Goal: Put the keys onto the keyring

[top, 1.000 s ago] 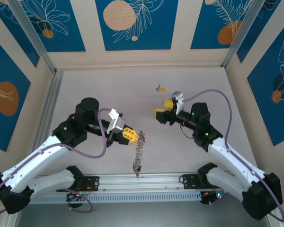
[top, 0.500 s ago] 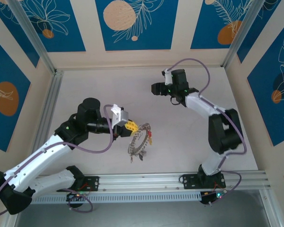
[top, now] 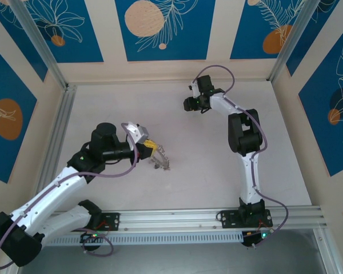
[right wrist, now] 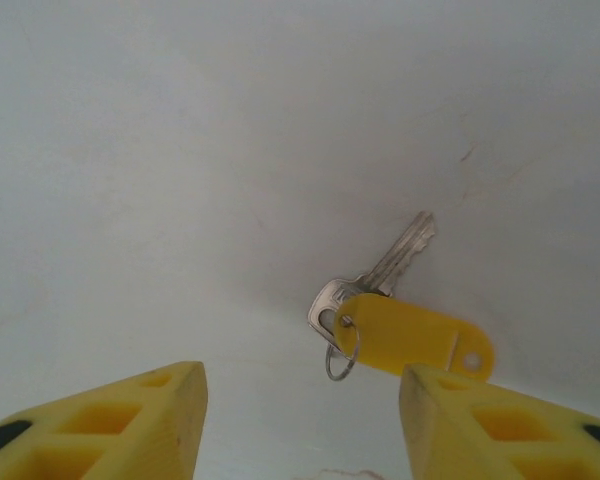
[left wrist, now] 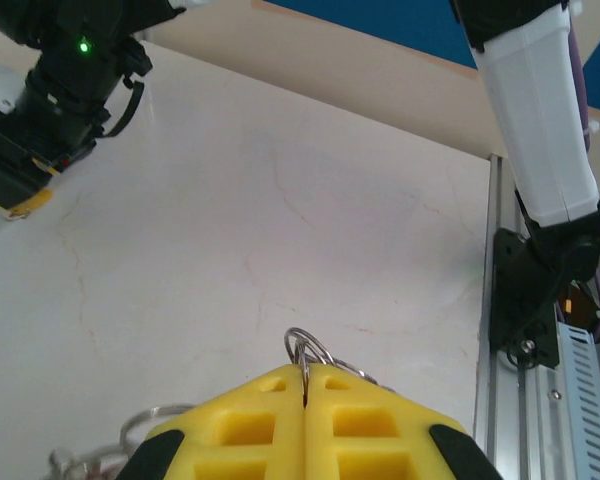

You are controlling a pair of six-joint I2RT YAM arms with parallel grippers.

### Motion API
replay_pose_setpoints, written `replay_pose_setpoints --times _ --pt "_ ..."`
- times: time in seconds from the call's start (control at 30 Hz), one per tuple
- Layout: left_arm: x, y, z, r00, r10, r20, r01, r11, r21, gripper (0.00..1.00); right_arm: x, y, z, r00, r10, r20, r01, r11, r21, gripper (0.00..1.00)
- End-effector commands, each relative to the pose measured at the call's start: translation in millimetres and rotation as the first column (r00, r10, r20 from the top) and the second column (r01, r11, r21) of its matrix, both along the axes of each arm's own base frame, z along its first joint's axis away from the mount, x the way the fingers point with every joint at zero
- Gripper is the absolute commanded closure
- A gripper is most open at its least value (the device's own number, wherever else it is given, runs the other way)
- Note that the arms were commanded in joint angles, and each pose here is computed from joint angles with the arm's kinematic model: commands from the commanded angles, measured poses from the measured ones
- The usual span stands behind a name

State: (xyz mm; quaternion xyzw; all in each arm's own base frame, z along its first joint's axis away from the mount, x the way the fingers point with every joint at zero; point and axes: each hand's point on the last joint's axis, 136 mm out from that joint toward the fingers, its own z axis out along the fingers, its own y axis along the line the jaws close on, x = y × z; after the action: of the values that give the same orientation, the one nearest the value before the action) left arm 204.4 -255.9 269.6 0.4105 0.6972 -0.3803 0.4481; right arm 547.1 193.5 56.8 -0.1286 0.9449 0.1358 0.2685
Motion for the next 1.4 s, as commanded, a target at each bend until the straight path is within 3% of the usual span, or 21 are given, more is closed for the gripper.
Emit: replay_pose_setpoints --times 0.0,0.13,0.73,1.0,1.37 --pt "5 -2 19 0.999 -0.002 0.04 0.005 0.997 -0.073 1.0 -5 1 -1 0.999 0.011 -0.042 -0.013 0.999 -0.049 0.5" --pt "5 -3 22 0.999 -0.013 0.047 0.018 0.995 -0.1 1.0 -4 1 -4 0.998 -0.001 -0.057 -0.002 0.999 -0.05 0.55" --pt "-1 1 40 0.995 -0.031 0.098 0.049 0.981 -0.187 1.0 1 -1 -23 0.993 -0.039 -0.111 0.031 0.997 -0.067 0.56" --pt "-1 3 42 0.995 -0.024 0.102 0.044 0.98 -0.195 1.0 3 -3 -29 0.992 -0.047 -0.118 0.04 0.997 -0.062 0.74" --pt "-3 4 45 0.993 -0.027 0.114 0.05 0.978 -0.204 1.0 7 -7 -31 0.991 -0.064 -0.117 0.058 0.997 -0.048 0.78"
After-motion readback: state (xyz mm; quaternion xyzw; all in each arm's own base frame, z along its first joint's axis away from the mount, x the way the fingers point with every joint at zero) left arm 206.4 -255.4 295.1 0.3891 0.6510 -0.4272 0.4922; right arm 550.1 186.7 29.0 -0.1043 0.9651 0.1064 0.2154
